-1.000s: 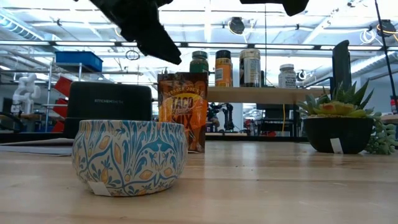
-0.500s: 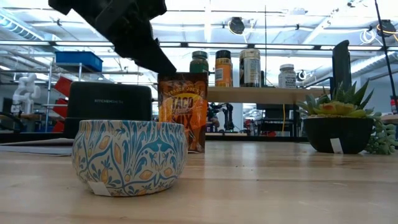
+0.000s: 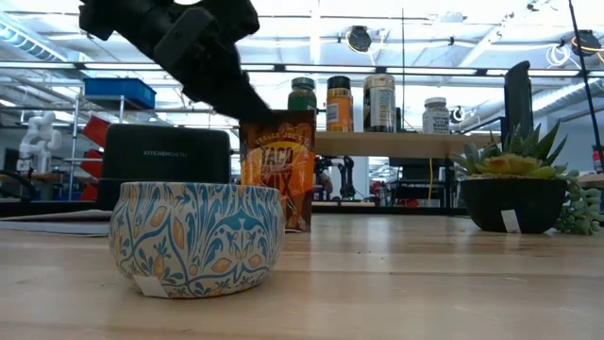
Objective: Shelf spices
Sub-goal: Put the orange seasoning pack on the shelf
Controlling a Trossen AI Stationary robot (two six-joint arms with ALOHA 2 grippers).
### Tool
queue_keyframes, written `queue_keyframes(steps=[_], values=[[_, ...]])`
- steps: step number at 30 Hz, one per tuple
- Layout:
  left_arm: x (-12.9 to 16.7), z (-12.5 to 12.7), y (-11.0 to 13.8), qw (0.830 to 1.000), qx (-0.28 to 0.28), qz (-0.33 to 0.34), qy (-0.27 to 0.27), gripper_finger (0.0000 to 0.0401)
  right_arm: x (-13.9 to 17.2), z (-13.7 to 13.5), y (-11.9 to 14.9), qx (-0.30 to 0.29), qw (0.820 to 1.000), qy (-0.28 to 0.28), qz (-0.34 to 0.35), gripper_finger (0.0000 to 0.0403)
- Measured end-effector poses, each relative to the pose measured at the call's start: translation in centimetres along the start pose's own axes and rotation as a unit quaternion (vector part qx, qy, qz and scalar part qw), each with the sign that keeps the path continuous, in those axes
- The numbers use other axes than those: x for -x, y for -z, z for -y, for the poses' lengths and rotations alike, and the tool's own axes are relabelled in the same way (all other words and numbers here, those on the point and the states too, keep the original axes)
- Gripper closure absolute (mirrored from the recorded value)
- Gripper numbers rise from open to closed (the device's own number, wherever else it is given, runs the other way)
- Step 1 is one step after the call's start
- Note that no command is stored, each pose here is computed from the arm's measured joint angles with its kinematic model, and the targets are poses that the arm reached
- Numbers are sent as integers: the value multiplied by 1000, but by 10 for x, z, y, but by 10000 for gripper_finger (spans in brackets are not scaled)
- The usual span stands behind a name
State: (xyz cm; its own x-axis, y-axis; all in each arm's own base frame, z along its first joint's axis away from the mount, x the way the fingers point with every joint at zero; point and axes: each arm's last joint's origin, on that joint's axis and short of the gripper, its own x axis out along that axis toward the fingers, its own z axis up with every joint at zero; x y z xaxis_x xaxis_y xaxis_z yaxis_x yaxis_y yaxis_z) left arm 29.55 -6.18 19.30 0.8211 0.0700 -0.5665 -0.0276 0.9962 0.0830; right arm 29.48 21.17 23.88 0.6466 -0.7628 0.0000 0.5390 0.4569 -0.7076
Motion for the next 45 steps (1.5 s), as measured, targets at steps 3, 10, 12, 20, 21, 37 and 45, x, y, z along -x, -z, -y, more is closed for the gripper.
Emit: queue_keyframes(steps=[3, 10, 12, 20, 21, 37, 45], values=[[0, 0, -1, 1000, -11, 7, -2, 240, 1, 0, 0, -1, 1000, 0, 0, 204], [0, 0, 0, 1000, -19, 1, 7, 308, 2, 0, 0, -1, 1000, -1, 1, 204], [0, 0, 0, 1000, -19, 1, 7, 313, 2, 0, 0, -1, 1000, -1, 1, 204], [-5, -1, 3, 999, -29, -7, -20, 338, 3, 0, 0, -2, 1000, -2, 2, 204], [-5, -1, 3, 999, -34, -5, -22, 355, 3, 0, 0, -3, 1000, -3, 3, 204], [9, -14, -67, 992, -108, 48, -49, 399, 41, 0, -1, 2, 998, -40, 40, 204], [37, -49, -136, 985, -143, 70, -68, 400, 68, 1, 0, -7, 996, -67, 66, 204]])
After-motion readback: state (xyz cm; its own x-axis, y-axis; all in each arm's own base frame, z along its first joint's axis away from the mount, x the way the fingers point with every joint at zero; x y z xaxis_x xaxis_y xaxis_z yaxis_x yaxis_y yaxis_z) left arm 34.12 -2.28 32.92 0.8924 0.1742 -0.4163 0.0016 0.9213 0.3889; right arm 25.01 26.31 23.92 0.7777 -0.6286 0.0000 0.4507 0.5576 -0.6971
